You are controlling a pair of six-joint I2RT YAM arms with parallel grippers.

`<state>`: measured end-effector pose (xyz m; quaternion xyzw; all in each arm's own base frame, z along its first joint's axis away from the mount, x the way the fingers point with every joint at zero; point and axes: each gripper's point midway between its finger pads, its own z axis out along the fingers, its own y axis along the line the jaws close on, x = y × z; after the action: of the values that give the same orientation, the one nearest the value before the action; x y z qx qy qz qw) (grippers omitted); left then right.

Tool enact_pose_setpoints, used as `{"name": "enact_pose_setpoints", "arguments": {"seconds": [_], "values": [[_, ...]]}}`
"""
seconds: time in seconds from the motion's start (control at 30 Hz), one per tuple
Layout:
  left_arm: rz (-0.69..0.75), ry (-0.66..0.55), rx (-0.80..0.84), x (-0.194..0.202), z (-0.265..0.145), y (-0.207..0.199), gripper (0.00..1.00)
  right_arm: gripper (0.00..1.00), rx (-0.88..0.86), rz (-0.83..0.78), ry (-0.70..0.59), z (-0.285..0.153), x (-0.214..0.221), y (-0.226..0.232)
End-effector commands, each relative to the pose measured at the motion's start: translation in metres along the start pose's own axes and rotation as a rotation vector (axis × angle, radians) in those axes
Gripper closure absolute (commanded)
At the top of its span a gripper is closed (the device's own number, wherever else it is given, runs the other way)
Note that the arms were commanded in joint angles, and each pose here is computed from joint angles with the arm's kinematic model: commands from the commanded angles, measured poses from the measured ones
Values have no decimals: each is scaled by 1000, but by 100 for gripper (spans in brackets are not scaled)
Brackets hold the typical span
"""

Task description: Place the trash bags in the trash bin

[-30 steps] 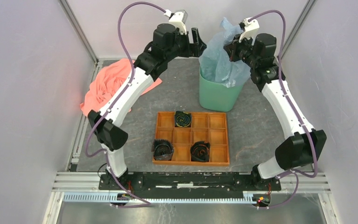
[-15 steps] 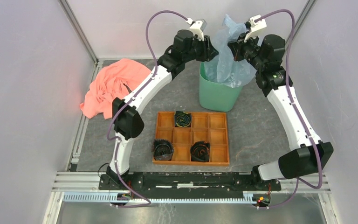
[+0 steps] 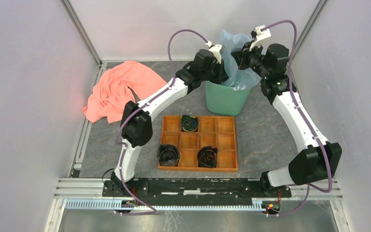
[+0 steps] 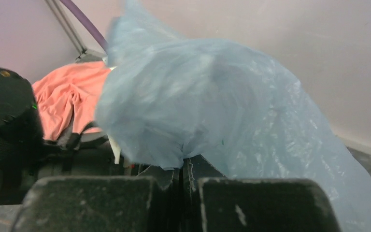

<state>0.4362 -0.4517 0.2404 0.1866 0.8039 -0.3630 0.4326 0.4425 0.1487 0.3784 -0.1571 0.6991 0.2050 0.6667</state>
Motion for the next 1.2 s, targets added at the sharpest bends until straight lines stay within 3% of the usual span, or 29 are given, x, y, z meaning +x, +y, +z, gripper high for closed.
{"name": "enact_pose_setpoints", "arguments": {"seconds": [0.0, 0.23, 0.37, 0.63, 0.8, 0.9, 1.0, 1.1, 1.17], "values": [[18, -59, -61, -39, -28, -3, 76, 99, -47, 42, -10, 11, 10, 5], [43, -149, 22, -85, -75, -40, 50, 99, -47, 62, -113, 24, -32, 4], [33, -163, 60, -87, -99, -52, 32, 99, -14, 146, -172, 29, -45, -1], [73, -222, 357, -66, -129, -120, 0, 99, -15, 232, -213, 30, -51, 0], [122, -197, 284, -52, -95, -130, 1, 99, -27, 251, -229, 25, -53, 4], [124, -193, 179, -50, -71, -116, 10, 99, -17, 242, -224, 21, -52, 3], [84, -214, 52, -55, -52, -94, 28, 99, -20, 236, -221, 17, -51, 6], [52, -244, -127, -54, -38, -57, 58, 99, -2, 205, -195, 15, -43, 2], [71, -219, -199, -42, -25, -38, 69, 99, 27, 188, -173, 13, -33, -3]]}}
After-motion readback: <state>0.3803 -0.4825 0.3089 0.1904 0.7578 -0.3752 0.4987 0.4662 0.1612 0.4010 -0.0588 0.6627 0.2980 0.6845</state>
